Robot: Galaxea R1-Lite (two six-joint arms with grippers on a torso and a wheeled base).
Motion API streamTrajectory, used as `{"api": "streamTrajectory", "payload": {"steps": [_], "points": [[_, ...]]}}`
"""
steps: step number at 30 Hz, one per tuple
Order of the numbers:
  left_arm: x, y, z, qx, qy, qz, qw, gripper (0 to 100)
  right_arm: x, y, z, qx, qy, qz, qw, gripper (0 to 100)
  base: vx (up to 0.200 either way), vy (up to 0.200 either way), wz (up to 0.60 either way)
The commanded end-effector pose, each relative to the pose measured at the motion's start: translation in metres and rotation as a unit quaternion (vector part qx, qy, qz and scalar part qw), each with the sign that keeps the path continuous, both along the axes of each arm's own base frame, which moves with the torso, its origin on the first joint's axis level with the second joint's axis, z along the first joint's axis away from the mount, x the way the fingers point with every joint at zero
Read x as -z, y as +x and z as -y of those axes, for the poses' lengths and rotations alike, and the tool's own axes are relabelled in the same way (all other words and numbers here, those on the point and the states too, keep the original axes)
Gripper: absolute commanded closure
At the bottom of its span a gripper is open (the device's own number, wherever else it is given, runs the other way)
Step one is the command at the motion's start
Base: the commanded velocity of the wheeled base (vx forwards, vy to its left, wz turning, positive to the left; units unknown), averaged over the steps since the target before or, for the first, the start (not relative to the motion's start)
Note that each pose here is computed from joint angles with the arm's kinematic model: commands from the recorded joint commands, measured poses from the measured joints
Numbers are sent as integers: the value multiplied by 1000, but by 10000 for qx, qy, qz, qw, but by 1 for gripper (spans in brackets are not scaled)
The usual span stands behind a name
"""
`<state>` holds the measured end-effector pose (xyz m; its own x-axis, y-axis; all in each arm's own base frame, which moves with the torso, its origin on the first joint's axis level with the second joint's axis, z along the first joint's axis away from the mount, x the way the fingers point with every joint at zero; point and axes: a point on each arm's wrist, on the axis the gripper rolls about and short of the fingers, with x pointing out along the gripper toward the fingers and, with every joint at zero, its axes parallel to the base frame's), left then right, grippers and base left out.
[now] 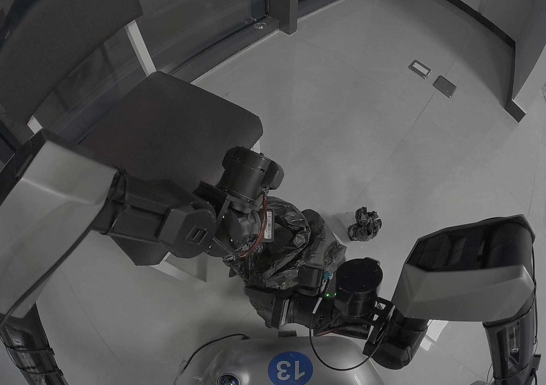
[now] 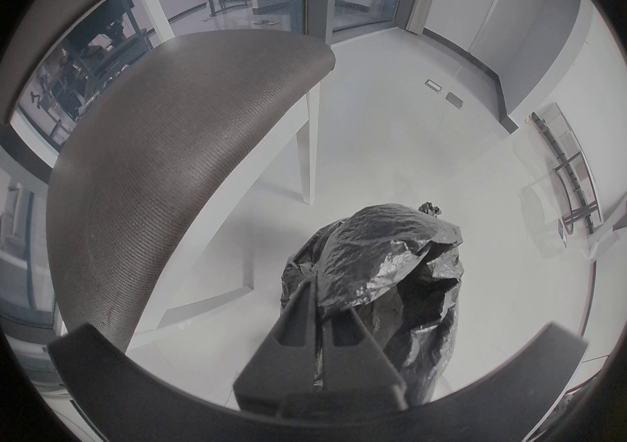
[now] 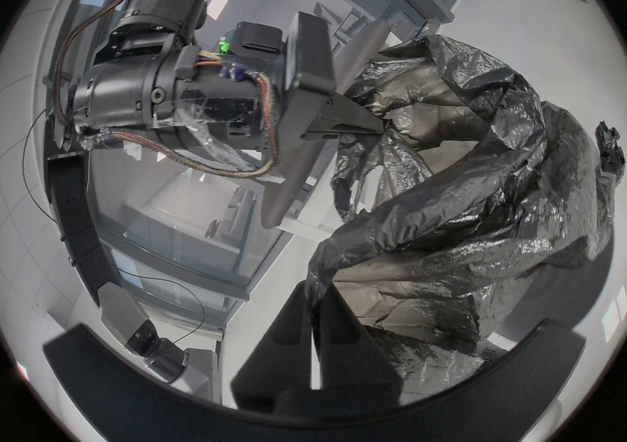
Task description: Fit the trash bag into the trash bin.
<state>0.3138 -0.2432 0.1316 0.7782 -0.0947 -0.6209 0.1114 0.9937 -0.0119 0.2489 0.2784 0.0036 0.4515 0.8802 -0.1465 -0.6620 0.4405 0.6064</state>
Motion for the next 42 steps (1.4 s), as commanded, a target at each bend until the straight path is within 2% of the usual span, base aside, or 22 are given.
{"api": "streamTrajectory", "payload": {"steps": [1,17,29,32,35,42], "points": [[6,-1,5,58,36,-44,10000,100,8,2,1,110,-32,-35,9999,100,0,0,0],[25,-3,32,402,223,-143,9988,100,23,10,14,574,-103,-451,9973,100,0,0,0],[50,3,45,441,315,-317,9980,100,26,17,61,1225,-438,-705,9890,100,0,0,0],[56,6,46,428,344,-343,9979,100,22,28,77,1615,-484,-594,9839,100,0,0,0],[56,5,47,408,325,-355,9980,100,14,35,93,1813,-544,-397,9811,100,0,0,0],[52,-7,44,401,307,-424,9978,100,-2,36,105,1940,-514,-180,9795,100,0,0,0]]}}
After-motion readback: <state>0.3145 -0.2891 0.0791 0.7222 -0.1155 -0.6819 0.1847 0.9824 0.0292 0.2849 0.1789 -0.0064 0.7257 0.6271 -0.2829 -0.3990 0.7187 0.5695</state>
